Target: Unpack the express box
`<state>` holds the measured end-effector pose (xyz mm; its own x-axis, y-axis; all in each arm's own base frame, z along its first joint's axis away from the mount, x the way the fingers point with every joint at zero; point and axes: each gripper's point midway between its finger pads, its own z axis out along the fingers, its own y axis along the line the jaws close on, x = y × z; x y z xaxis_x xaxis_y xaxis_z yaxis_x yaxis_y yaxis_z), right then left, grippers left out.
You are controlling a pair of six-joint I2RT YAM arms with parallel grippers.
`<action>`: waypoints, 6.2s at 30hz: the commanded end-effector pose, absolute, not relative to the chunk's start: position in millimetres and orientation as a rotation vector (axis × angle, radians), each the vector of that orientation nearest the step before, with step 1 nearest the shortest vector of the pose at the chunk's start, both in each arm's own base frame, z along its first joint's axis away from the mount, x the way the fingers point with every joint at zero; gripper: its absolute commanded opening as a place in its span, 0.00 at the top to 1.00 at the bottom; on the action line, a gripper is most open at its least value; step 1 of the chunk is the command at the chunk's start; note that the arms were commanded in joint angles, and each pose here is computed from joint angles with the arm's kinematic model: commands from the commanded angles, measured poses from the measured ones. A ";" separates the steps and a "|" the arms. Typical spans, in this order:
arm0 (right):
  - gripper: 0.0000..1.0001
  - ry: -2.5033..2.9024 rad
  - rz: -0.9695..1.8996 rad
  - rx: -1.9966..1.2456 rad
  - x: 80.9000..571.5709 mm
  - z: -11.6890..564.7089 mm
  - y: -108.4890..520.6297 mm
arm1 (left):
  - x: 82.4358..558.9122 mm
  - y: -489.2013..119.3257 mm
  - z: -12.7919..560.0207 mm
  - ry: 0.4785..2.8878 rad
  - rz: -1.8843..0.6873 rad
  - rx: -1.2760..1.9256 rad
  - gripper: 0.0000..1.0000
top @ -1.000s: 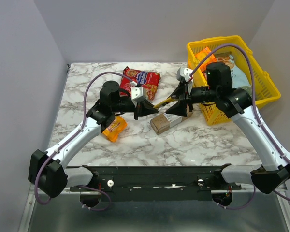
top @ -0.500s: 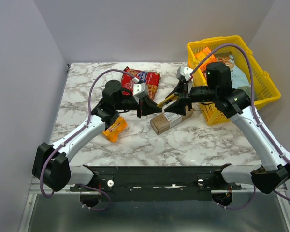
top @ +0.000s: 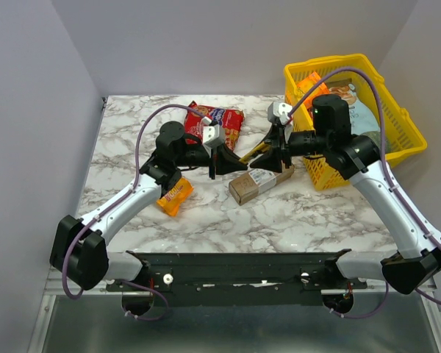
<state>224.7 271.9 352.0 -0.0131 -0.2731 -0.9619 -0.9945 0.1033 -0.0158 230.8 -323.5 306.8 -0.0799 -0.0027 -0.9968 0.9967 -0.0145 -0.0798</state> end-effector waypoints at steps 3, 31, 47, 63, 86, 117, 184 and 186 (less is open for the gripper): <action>0.51 1.423 0.967 -1.361 224.9 353.1 275.8 | 228.7 -329.6 316.9 1.214 -1.321 1.200 1.00; 0.99 1.609 0.620 -1.045 291.6 377.0 252.7 | 264.1 -314.3 292.4 1.438 -1.074 1.091 0.60; 1.00 1.643 0.117 -0.314 337.2 437.3 100.9 | 295.5 -341.6 192.3 1.708 -0.638 1.222 0.01; 0.99 1.669 0.166 -0.310 302.8 409.4 83.4 | 341.6 -381.0 111.6 1.933 -0.458 1.136 0.01; 1.00 1.737 0.227 -0.331 308.6 384.3 87.0 | 306.0 -361.5 63.4 2.067 -0.547 1.354 0.13; 1.00 1.842 0.399 -0.402 307.8 361.1 114.6 | 273.8 -288.1 98.8 1.810 -1.273 1.994 0.01; 1.00 1.785 0.218 -0.410 336.1 377.8 110.1 | 331.6 -416.1 78.9 1.913 -0.899 1.495 1.00; 1.00 1.785 0.212 -0.410 334.7 376.9 108.7 | 337.4 -419.4 97.0 1.874 -0.895 1.482 1.00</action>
